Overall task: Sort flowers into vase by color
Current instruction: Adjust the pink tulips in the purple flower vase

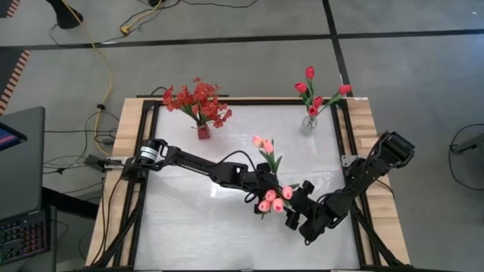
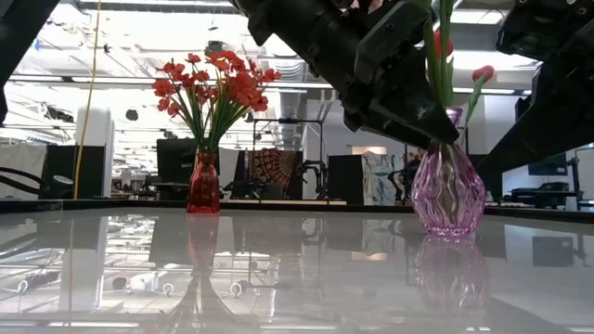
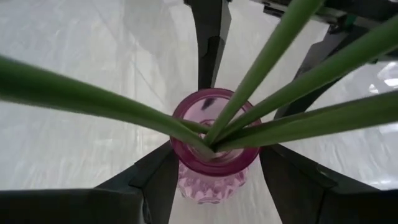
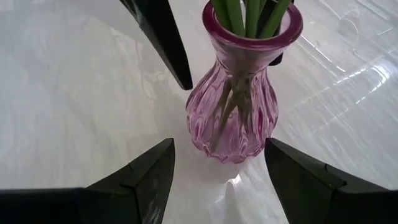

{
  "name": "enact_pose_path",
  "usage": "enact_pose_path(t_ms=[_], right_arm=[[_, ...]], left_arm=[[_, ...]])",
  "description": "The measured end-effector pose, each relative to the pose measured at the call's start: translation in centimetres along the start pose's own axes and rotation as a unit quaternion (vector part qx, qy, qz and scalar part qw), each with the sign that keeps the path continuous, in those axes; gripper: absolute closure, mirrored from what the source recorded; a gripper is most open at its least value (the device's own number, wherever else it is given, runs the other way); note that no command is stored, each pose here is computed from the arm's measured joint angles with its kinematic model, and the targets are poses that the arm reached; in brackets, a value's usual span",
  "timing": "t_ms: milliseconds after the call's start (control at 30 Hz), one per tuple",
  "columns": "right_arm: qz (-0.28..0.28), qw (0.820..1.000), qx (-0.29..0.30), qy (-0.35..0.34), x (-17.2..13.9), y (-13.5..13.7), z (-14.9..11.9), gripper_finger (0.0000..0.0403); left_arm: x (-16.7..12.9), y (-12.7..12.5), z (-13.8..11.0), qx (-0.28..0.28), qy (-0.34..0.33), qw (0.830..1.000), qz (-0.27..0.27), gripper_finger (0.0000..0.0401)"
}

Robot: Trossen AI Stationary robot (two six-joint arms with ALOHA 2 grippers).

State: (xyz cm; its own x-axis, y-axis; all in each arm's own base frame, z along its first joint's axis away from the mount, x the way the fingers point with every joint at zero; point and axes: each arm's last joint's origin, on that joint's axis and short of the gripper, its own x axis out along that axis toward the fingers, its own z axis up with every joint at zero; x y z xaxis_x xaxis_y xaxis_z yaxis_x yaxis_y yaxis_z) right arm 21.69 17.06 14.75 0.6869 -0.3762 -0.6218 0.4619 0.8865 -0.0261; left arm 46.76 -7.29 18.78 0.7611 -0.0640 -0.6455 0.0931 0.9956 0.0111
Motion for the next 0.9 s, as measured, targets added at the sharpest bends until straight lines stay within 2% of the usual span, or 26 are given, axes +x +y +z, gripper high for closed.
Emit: enact_pose_path(t_ms=[700, 900], right_arm=[[-0.002, 1.000, -0.011, 0.000, 0.2, -0.1, 0.1, 0.0127], [-0.002, 1.000, -0.010, 0.000, 0.2, -0.1, 0.1, 0.0127]], left_arm=[[0.0, 0.6, -0.8, 0.025, 0.041, 0.999, -0.008, 0.0190], [-0.1, 1.2, -0.7, 0.006, 0.043, 0.999, -0.002, 0.0190]])
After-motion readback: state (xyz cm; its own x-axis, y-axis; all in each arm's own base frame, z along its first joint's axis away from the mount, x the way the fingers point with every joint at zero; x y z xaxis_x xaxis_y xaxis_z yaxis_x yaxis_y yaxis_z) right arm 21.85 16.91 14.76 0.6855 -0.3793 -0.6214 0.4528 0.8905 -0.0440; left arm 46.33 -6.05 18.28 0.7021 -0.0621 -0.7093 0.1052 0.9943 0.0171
